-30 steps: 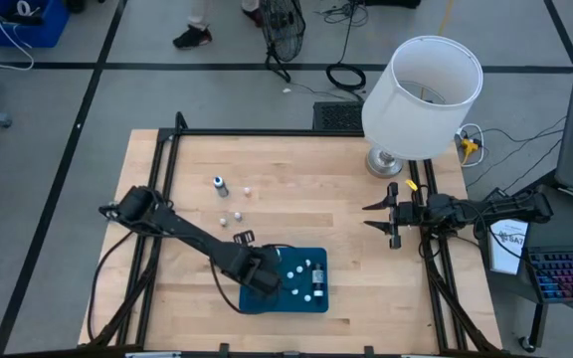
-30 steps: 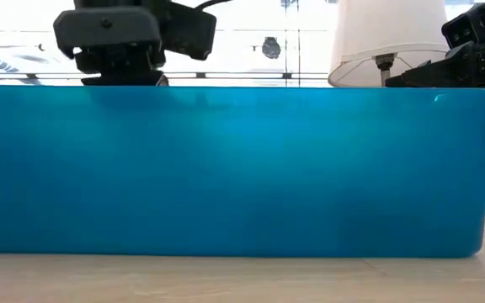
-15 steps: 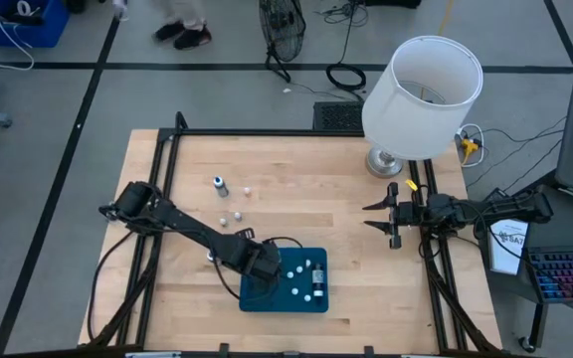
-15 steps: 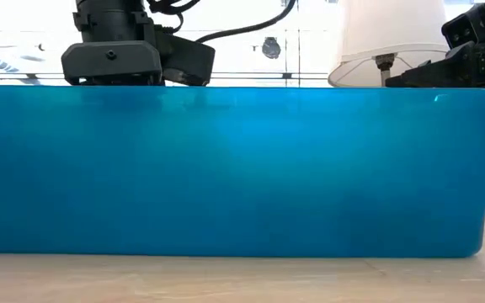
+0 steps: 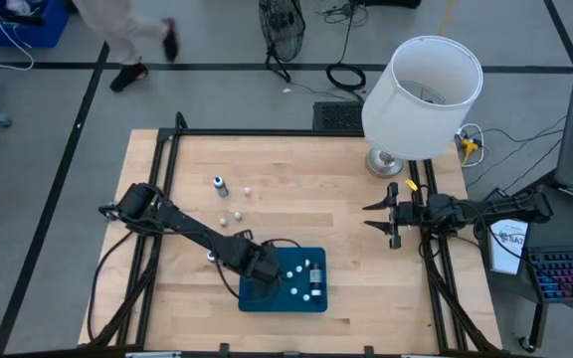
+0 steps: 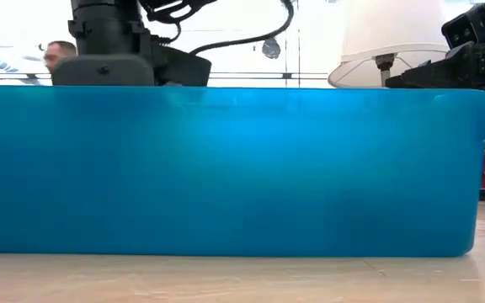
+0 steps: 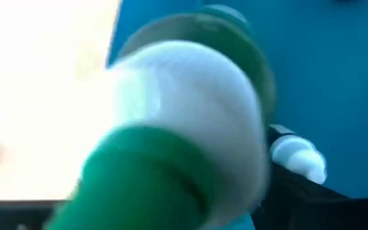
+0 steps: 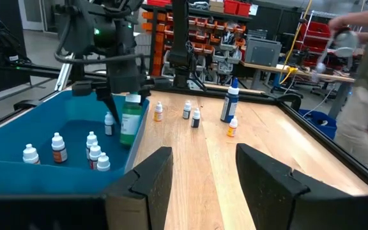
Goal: Pick & Place food coloring
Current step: Put the blue food coloring bottle into the blue container, then put the orange food coloring bottle into the blue container
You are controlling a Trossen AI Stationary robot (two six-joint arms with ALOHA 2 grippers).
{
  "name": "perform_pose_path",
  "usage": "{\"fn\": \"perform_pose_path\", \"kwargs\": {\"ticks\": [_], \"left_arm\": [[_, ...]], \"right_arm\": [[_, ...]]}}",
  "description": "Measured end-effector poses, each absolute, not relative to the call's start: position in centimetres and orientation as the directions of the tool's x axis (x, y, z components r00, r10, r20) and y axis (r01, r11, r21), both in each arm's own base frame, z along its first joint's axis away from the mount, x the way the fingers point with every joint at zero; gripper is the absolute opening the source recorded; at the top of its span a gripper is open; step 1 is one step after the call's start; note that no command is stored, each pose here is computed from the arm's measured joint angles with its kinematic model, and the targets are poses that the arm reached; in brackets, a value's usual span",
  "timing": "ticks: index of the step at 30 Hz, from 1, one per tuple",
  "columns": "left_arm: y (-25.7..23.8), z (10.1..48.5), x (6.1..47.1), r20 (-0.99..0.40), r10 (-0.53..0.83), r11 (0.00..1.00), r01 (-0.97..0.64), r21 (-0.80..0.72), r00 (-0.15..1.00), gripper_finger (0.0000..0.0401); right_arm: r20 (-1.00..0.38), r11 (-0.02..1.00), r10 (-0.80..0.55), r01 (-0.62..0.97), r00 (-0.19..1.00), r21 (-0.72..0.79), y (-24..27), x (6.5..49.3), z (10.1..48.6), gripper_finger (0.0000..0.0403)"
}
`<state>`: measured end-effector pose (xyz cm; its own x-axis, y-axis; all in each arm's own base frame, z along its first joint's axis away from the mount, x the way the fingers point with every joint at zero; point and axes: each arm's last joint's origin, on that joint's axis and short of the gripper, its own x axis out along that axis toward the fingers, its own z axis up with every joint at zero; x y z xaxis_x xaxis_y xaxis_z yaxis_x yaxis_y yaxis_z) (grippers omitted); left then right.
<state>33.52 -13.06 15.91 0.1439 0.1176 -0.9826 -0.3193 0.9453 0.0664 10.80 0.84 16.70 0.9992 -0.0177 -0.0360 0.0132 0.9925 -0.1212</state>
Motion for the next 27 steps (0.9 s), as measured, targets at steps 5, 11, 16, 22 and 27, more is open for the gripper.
{"fn": "perform_pose_path", "kwargs": {"ticks": [5,11,16,22,27], "left_arm": [[-13.2,16.6,33.9,-0.981,0.118,0.949,-0.309,0.065,0.155,0.0179],[-13.2,17.3,34.1,-0.978,0.129,0.953,-0.294,0.077,0.162,0.0169],[-13.1,17.8,33.8,-0.979,0.135,0.951,-0.296,0.085,0.153,0.0151],[-12.8,20.3,33.1,-0.967,0.138,0.949,-0.31,0.066,0.216,0.0133],[-12.3,24.8,31.5,-0.904,0.203,0.946,-0.315,0.082,0.375,0.0127]], "right_arm": [[-0.036,0.993,-0.018,0.013,0.999,-0.121,0.8,10.8,16.7,0.016],[-0.036,0.993,-0.018,0.013,0.999,-0.121,0.8,10.8,16.7,0.0161],[-0.036,0.993,-0.017,0.013,0.999,-0.121,0.8,10.8,16.7,0.0161],[-0.035,0.993,-0.018,0.014,0.999,-0.121,0.8,10.8,16.7,0.016],[-0.037,0.993,-0.017,0.013,0.999,-0.121,0.8,10.8,16.7,0.0162]]}}
